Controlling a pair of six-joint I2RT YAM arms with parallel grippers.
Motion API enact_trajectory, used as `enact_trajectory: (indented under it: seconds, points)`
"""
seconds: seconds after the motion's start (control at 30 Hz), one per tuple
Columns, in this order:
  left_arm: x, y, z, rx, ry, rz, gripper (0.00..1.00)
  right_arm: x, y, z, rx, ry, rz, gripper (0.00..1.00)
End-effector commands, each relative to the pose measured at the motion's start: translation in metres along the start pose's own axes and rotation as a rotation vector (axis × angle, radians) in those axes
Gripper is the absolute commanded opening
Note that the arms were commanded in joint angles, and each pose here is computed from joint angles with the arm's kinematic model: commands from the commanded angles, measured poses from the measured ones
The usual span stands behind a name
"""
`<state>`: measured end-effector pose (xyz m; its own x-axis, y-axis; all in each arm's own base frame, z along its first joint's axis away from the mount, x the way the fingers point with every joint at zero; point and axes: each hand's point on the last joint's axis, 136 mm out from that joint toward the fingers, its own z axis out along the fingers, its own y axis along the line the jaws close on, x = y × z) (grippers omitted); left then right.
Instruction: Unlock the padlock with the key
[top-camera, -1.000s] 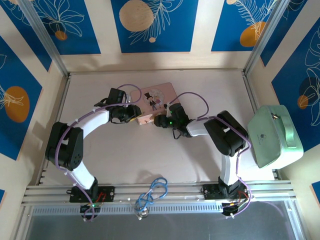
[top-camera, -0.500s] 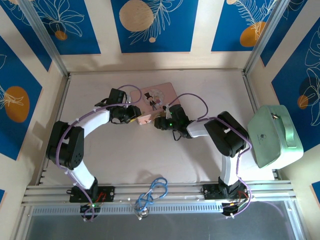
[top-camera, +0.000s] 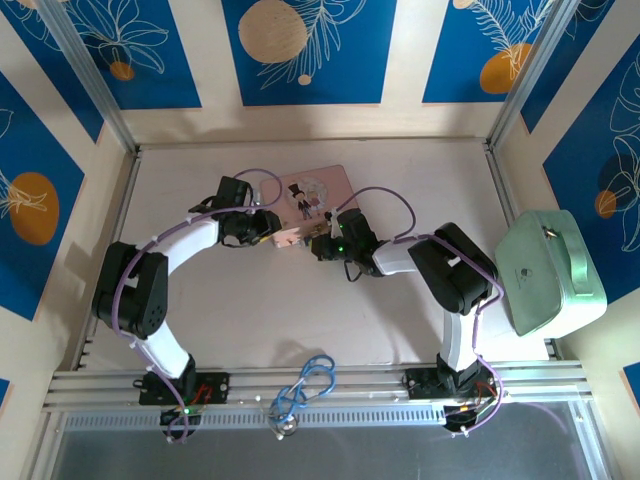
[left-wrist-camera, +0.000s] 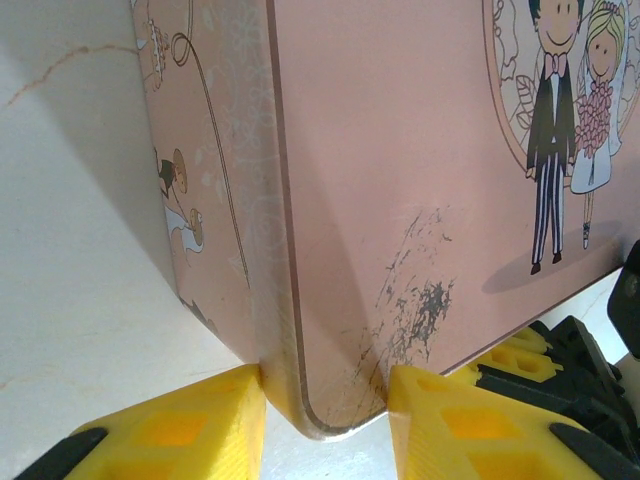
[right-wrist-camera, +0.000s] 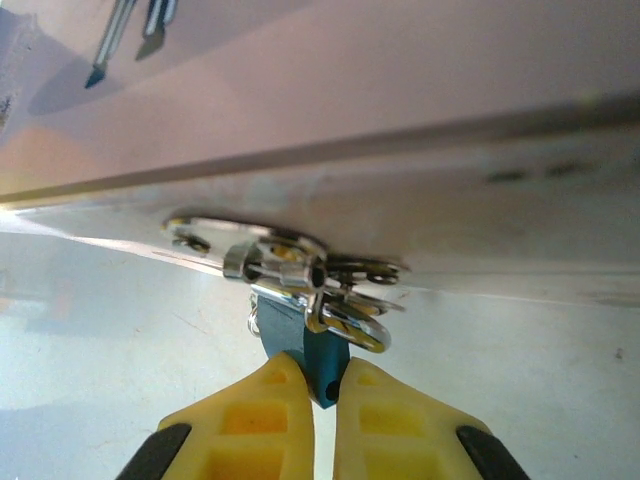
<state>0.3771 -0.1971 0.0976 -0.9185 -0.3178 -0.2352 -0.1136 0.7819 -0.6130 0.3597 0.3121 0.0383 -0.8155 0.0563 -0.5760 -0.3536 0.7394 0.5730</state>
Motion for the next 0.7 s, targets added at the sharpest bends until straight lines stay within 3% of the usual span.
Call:
enact_trajectory:
  seconds: [0.0, 0.67]
  points:
    - [0.002, 0.004, 0.001, 0.003, 0.011, -0.004, 0.36, 0.022, -0.006, 0.000, 0.017, 0.093, 0.064, 0.00]
    - [0.007, 0.012, 0.004, -0.004, 0.010, -0.018, 0.35, 0.030, -0.012, -0.023, -0.005, 0.084, 0.186, 0.00]
